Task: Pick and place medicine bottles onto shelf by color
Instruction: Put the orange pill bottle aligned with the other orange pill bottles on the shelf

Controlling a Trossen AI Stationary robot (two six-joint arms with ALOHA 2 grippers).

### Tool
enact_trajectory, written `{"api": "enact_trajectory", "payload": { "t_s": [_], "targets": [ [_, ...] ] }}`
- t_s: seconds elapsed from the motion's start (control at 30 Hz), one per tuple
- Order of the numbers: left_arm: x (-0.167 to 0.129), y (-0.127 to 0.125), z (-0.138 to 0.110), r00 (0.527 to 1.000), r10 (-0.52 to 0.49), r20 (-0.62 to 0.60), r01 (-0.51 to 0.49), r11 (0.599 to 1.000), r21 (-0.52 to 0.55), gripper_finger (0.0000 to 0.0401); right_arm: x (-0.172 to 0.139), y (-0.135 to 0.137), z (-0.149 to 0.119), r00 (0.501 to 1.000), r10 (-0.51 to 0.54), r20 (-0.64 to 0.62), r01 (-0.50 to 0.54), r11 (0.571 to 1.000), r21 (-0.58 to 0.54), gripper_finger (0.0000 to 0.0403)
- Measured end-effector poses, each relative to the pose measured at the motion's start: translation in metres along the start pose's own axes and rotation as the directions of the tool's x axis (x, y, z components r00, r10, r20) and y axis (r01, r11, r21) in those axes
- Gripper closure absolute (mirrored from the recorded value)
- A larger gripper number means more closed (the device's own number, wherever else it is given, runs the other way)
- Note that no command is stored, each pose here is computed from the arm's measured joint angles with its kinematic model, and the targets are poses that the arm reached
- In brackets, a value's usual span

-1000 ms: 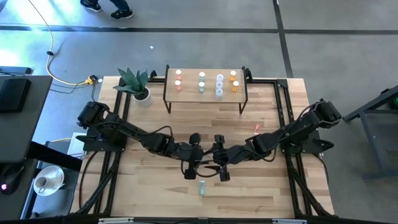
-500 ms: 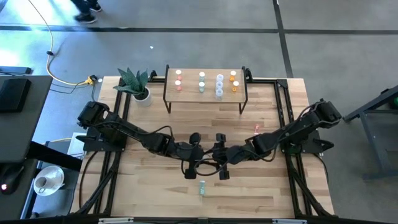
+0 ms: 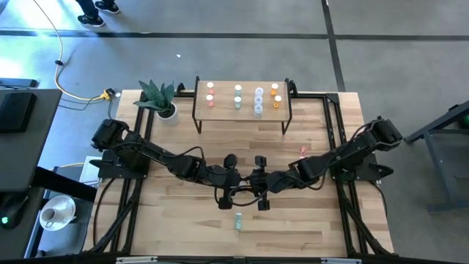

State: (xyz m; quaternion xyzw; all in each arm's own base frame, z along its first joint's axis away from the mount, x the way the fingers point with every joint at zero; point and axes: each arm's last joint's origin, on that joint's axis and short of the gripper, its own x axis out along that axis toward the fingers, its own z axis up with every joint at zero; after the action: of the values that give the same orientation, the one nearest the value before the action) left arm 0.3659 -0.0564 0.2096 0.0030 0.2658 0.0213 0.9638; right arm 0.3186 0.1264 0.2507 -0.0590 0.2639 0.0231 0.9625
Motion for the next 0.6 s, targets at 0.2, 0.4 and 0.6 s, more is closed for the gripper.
{"api": "enact_trajectory", "payload": {
  "t_s": [0.2, 0.4, 0.6],
  "targets": [
    [0.0001, 0.0000, -0.0001, 1.000, -0.022, -0.003, 0.022, 1.000, -0.002, 0.0291, -0.0001, 0.0002, -0.0001, 1.000, 0.006, -0.002, -0.006, 1.000, -0.001, 0.0302],
    [0.0000, -0.0006, -0.0002, 1.000, -0.028, -0.004, 0.028, 0.999, 0.033, 0.0273, -0.0002, 0.0005, -0.0002, 1.000, 0.011, -0.002, -0.011, 1.000, -0.001, 0.0303],
    [-0.0003, -0.0016, -0.0006, 1.000, -0.012, -0.005, 0.013, 0.998, 0.055, 0.0222, -0.0015, 0.0005, -0.0011, 1.000, 0.013, -0.016, -0.013, 1.000, -0.005, 0.0303]
  ]
}}
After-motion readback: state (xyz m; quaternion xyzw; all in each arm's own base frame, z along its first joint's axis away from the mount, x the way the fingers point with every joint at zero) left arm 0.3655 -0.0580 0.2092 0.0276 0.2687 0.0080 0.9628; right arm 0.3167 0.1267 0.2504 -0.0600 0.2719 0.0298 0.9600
